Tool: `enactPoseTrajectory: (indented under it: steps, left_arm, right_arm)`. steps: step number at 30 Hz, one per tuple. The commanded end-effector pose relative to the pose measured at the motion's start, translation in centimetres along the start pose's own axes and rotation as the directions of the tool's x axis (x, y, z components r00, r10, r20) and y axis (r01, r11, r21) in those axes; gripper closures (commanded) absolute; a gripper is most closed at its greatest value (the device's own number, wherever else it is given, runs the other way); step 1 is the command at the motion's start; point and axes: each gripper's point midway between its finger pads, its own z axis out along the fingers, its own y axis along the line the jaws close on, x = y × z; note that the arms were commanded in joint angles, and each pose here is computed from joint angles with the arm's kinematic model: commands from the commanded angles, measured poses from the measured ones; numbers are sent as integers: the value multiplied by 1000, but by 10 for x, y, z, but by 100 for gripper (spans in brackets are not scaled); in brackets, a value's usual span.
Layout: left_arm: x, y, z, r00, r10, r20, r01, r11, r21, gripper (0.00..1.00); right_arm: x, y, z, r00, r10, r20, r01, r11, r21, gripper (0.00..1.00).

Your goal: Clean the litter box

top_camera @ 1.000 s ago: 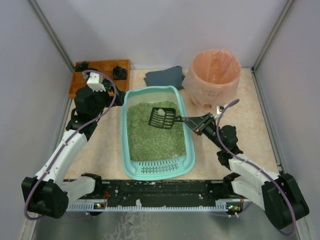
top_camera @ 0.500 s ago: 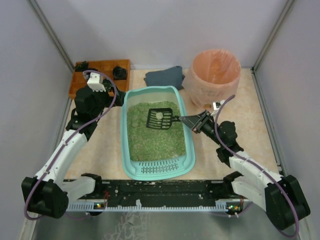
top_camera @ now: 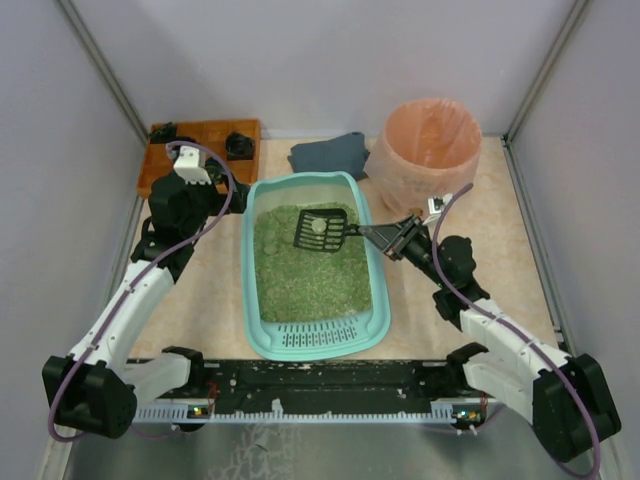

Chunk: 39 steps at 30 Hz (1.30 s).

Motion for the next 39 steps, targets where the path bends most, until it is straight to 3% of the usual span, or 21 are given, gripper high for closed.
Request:
enactPoseTrajectory:
  steps: [1, 9, 17, 23, 28, 33, 39]
  left_arm:
    - [-11, 0, -4, 999, 15, 31, -15, 1000, -1, 0]
    - [-11, -1, -4, 999, 13, 29, -13, 1000, 4, 0]
    - [-12, 0, -4, 999, 12, 33, -12, 1000, -1, 0]
    - [-12, -1, -4, 999, 10, 33, -10, 1000, 4, 0]
    - [-13, -1, -5, 999, 14, 36, -14, 1000, 0, 0]
    - [-14, 1, -6, 999, 19, 39, -19, 1000, -6, 0]
    - [-14, 1, -6, 999, 19, 38, -19, 1000, -7, 0]
  right_arm:
    - [-34, 48, 13, 997, -38, 73, 45, 994, -98, 100]
    - [-93, 68, 24, 986, -69, 152, 75, 997, -35, 100]
    - [-183, 75, 12, 949, -60, 310, 71, 997, -23, 100]
    - [-248, 54, -17, 865, -113, 489, 67, 992, 110, 100]
    - [-285, 39, -44, 766, -306, 565, 137, 937, 321, 100]
    - [-304, 23, -58, 691, -526, 496, 238, 814, 530, 100]
    - [-311, 22, -40, 652, -719, 242, 488, 642, 592, 100]
